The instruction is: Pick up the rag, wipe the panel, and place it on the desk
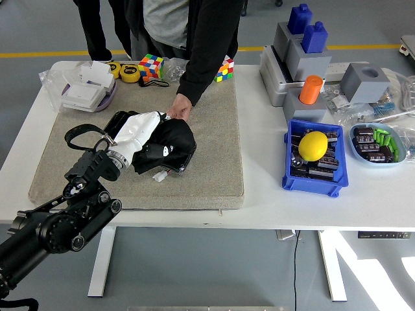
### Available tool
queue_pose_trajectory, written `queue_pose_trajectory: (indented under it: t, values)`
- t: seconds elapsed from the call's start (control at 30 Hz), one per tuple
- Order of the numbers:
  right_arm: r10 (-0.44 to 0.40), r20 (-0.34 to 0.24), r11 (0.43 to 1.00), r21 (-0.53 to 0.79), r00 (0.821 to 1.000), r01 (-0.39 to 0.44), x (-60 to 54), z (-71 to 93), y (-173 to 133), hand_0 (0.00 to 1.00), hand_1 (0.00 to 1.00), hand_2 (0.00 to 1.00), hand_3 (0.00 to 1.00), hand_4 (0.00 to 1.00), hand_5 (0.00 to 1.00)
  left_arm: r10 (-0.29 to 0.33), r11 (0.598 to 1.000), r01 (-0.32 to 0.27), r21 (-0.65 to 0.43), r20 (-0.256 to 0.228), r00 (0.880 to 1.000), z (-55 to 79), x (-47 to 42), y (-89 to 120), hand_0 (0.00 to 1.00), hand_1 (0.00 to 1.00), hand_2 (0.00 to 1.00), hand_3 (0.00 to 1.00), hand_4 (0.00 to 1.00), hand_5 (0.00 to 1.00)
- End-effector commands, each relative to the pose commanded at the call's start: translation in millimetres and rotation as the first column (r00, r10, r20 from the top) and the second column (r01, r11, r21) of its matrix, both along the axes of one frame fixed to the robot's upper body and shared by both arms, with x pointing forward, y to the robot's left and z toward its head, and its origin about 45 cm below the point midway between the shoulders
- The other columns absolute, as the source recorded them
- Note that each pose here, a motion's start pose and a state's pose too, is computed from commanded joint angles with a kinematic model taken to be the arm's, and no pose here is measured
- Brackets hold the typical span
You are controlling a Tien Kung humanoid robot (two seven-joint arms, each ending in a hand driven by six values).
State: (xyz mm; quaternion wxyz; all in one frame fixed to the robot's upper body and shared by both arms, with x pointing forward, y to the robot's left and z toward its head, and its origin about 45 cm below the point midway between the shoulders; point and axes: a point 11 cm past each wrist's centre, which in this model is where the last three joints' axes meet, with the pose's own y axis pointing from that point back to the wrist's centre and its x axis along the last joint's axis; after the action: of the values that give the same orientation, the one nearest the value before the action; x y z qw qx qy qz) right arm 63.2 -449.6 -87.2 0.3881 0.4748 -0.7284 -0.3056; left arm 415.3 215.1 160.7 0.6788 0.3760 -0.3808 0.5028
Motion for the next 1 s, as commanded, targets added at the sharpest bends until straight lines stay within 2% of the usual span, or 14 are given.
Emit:
queue_pose_trajectory:
  t: [0.27,0.53,0.83,1.0]
  values:
    - [0.006,0.004,1.0,0.0,1.0,-0.006,2.2,0.6,0,0.59,0.564,0.479,0.521,0.914,0.364,0.092,0.996,-0.092,-0.006,0.026,0.995,5.8,11.0,32,0.187,0.169,0.296,0.547,0.716,0.002]
    - [0.001,0.006,1.0,0.001,1.0,-0.001,2.1,0.6,0,0.589,0.564,0.479,0.521,0.914,0.365,0.191,0.982,-0.19,-0.008,0.043,0.981,8.2,19.9,65,0.186,0.169,0.296,0.547,0.716,0.002]
    - [0.003,0.007,1.0,0.001,1.0,-0.003,2.7,0.9,0,0.59,0.564,0.479,0.521,0.914,0.364,0.292,0.956,-0.291,-0.017,0.064,0.954,7.2,21.2,101,0.186,0.169,0.297,0.547,0.716,0.002]
    - [0.002,0.009,1.0,0.002,1.0,-0.002,3.6,1.0,0,0.59,0.564,0.479,0.521,0.914,0.364,0.338,0.941,-0.337,-0.029,0.099,0.936,12.1,21.0,115,0.187,0.169,0.297,0.547,0.717,0.002]
